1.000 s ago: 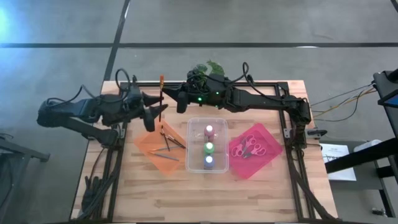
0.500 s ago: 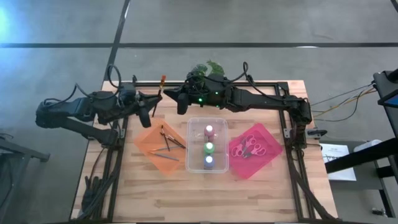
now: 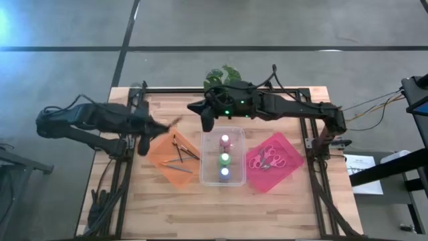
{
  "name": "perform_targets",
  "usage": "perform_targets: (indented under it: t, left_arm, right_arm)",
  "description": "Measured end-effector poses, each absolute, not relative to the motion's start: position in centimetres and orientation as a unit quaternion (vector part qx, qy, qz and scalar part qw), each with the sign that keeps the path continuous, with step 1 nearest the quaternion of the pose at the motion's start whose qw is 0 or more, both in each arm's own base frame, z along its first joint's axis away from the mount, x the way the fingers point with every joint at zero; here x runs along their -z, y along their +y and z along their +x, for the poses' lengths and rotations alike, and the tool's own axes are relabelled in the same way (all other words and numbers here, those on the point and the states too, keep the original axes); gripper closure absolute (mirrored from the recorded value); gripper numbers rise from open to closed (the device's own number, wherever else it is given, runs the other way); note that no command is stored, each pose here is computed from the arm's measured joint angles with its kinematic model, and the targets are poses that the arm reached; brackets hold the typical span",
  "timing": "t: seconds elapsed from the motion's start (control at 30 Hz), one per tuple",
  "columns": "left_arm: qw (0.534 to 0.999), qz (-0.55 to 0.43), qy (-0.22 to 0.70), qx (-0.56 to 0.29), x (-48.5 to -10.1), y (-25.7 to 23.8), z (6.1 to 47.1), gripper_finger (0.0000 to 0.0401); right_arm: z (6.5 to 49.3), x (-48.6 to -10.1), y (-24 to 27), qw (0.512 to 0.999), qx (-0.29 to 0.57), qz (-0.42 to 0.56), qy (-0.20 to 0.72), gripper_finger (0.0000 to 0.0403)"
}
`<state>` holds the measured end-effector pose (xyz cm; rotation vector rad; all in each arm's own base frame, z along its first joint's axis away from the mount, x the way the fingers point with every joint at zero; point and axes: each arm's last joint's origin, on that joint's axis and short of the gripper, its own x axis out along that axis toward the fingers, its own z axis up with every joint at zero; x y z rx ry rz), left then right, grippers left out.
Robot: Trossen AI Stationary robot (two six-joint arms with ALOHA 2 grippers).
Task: Pick & Place Paint Supplies
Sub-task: Put the black paintbrush into the orange bin
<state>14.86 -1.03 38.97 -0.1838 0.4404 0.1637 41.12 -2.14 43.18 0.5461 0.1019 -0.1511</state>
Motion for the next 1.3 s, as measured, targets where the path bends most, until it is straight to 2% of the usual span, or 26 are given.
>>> perform_targets:
  t: [0.23, 0.5, 0.77, 0.87, 1.0, 1.3]
  left_arm:
    - [0.903, -0.055, 0.427, -0.005, -35.1, -1.7, 15.9, 0.0376]
    - [0.839, 0.012, 0.542, 0.049, -30.0, -2.1, 18.6, 0.0376]
    - [0.831, 0.002, 0.554, 0.058, -24.6, -2.1, 18.2, 0.0376]
    - [0.814, 0.001, 0.577, 0.058, -22.3, -2.1, 17.6, 0.0376]
    - [0.819, 0.032, 0.567, 0.075, -22.5, -2.0, 18.6, 0.0376]
    - [0.787, -0.013, 0.615, 0.047, -20.4, 0.4, 19.6, 0.0376]
  right_arm:
    - [38.6, -44.5, -0.6, 0.958, 0.071, 0.263, 0.088, 0.0394]
    - [35.7, -45.1, 2.5, 0.947, 0.139, 0.263, 0.125, 0.0394]
    - [33.0, -45.4, 6.7, 0.936, 0.195, 0.266, 0.119, 0.0394]
    - [32.3, -45.1, 7.7, 0.932, 0.202, 0.28, 0.113, 0.0394]
    - [31.9, -44.5, 8.9, 0.926, 0.215, 0.29, 0.108, 0.0394]
    - [31.5, -44.4, 10.2, 0.924, 0.224, 0.294, 0.098, 0.0394]
